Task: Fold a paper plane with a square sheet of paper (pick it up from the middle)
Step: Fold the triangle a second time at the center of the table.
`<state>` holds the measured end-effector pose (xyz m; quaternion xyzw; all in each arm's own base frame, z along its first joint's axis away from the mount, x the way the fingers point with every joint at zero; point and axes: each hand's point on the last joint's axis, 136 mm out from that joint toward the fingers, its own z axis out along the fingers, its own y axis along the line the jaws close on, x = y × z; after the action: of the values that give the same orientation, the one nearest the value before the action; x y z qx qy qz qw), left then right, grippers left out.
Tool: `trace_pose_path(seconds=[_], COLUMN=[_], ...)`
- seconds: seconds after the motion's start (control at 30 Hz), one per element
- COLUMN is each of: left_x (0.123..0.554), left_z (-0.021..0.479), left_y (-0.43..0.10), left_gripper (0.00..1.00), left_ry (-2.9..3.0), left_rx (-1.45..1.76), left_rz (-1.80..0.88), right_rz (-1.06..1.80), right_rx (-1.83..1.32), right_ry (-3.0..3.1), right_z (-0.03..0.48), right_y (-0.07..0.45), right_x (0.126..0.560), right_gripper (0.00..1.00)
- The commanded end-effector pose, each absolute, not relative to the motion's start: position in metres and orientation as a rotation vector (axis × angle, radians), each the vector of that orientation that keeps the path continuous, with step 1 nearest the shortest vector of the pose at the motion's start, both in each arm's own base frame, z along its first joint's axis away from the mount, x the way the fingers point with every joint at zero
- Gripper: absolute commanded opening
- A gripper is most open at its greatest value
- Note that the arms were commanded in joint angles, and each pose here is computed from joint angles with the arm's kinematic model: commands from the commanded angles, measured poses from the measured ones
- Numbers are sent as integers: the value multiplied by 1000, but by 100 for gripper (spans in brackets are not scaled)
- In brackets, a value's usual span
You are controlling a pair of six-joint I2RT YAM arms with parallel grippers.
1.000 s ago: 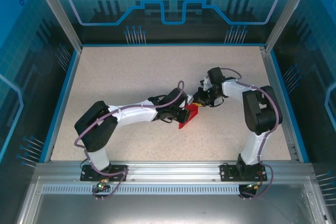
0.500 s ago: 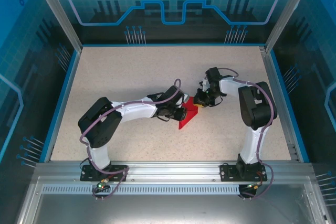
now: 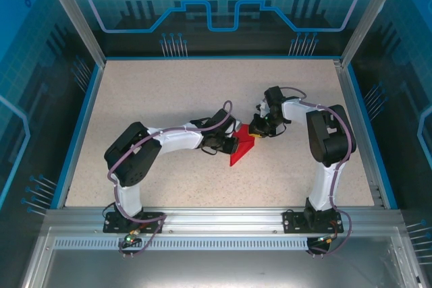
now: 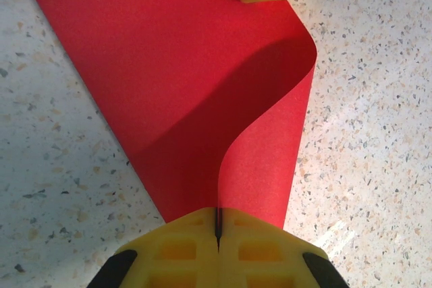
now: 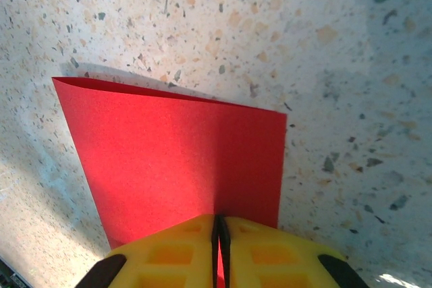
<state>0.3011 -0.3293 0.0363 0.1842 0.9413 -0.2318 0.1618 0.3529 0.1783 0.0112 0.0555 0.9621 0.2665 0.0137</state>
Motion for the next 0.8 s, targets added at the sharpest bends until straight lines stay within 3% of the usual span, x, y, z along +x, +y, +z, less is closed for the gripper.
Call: trace_pose_path(seconds=[0.0, 0.77], left_x=[305, 303], left_z=[41, 20], left_y=[-335, -327], left_gripper=[4, 6], left_ry=[2670, 2735], left_rx=[574, 577], left_rz=[-707, -674], right_rz=[761, 761], right_rx=[160, 162], right_ry=[3068, 3067], right_z=[-7, -5], right_y=[176, 177], right_x=[342, 343], right_gripper=[13, 14])
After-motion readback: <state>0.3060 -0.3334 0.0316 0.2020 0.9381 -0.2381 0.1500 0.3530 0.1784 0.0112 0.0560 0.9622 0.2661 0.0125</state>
